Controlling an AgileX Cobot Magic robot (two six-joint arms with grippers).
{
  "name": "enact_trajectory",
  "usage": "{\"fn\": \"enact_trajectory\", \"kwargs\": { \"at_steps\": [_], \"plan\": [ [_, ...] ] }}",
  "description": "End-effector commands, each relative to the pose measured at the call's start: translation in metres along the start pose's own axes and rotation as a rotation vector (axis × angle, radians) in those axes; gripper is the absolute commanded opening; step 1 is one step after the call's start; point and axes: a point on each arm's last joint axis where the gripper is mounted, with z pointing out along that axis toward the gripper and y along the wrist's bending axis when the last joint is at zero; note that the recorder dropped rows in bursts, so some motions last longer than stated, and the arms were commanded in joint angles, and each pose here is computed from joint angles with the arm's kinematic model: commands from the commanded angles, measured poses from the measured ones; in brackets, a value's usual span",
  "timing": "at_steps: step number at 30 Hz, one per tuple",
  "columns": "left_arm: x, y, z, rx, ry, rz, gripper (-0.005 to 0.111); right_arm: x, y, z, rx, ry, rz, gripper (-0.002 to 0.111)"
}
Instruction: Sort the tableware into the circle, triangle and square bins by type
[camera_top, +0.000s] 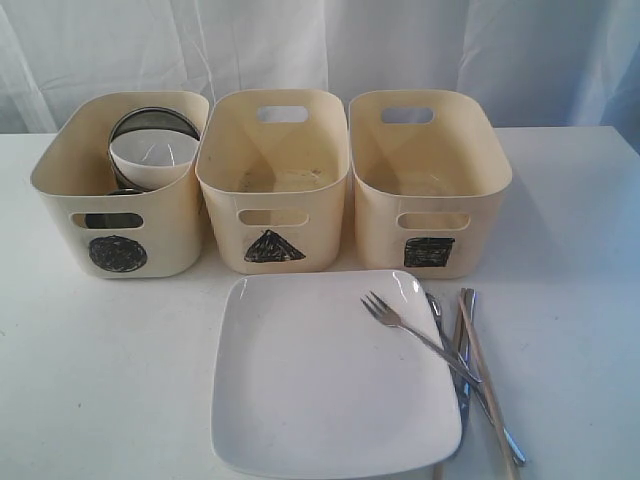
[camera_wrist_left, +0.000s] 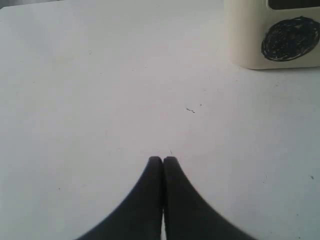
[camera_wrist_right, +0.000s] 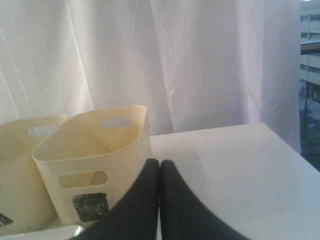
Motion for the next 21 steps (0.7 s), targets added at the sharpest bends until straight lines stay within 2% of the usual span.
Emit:
{"fn": "enact_trajectory", "kwargs": {
  "at_steps": [1,5,12,14,15,17,21],
  "plan": [
    [0.001,-0.001,0.000,0.010,-0.001,-0.011,0.000,-0.023,0.004,-0.005,0.002,-0.024,0.196,0.000],
    [0.001,-0.001,0.000,0.010,-0.001,-0.011,0.000,-0.049,0.010,-0.011,-0.044,-0.089,0.368,0.000],
    [0.001,-0.001,0.000,0.010,-0.001,-0.011,0.000,-0.085,0.017,-0.022,-0.094,-0.201,0.389,0.000],
    [0.001,-0.001,0.000,0.010,-0.001,-0.011,0.000,-0.103,0.021,-0.029,-0.153,-0.303,0.485,0.000],
    [0.001,-0.001,0.000,0.010,-0.001,-0.011,0.000,-0.114,0.023,-0.035,-0.200,-0.350,0.601,0.000],
    [0.001,-0.001,0.000,0.010,-0.001,-0.011,0.000,-0.128,0.025,-0.042,-0.237,-0.390,0.662,0.000],
    [0.001,-0.001,0.000,0.010,-0.001,-0.011,0.000,-0.152,0.029,-0.056,-0.302,-0.533,0.617,0.000]
  ]
}}
